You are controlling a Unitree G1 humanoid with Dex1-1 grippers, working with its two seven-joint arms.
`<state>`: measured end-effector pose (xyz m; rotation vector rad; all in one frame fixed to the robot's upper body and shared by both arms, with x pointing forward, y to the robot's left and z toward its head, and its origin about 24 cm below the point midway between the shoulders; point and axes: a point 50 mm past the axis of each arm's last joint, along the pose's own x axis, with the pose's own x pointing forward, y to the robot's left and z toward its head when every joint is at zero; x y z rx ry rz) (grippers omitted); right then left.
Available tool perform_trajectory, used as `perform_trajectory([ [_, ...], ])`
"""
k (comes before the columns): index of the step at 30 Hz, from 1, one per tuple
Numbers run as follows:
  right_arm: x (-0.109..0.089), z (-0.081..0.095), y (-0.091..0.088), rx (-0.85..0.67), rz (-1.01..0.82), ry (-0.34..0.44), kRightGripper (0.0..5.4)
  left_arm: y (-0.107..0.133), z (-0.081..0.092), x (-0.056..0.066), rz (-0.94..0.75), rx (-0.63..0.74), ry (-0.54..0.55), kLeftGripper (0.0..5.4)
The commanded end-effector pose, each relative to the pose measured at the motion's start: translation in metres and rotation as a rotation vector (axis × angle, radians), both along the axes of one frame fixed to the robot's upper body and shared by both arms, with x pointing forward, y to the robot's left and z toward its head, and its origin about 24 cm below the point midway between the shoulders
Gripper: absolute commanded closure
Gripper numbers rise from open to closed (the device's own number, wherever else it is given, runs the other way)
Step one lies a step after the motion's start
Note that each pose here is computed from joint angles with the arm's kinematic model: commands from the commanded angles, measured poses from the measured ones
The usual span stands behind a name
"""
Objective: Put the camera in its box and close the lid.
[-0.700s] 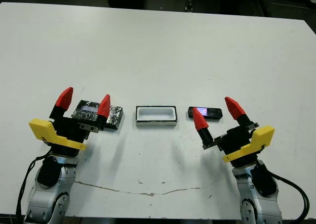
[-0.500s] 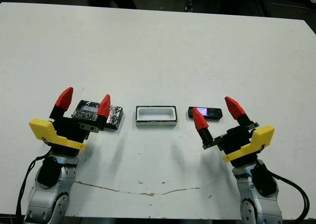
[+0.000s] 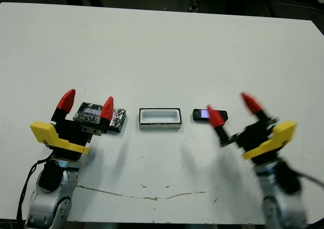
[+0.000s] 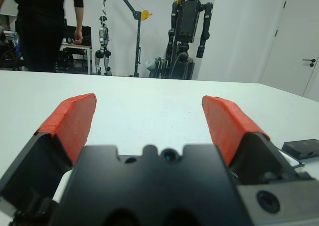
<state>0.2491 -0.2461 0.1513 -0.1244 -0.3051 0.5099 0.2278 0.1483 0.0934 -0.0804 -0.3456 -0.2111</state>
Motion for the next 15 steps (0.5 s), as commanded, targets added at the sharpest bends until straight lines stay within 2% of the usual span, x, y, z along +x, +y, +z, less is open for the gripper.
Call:
perform_trajectory([
  [1, 0.019, 0.028, -0.016, -0.107, 0.036, 0.025, 0.02, 0.001, -0.004, -0.002, 0.009, -0.003, 0.022, 0.00],
  [6, 0.045, 0.057, -0.024, -0.325, 0.156, 0.093, 0.02, 0.001, -0.004, -0.002, 0.016, -0.005, 0.025, 0.00],
  [8, 0.055, 0.063, -0.023, -0.392, 0.222, 0.157, 0.02, 0.001, -0.005, -0.002, 0.013, -0.003, 0.025, 0.00],
  [11, 0.065, 0.067, -0.020, -0.512, 0.320, 0.223, 0.02, 0.002, -0.005, -0.002, 0.015, -0.009, 0.027, 0.00],
  [15, 0.076, 0.064, -0.012, -0.700, 0.451, 0.321, 0.02, 0.002, -0.005, -0.002, 0.023, -0.002, 0.028, 0.00],
])
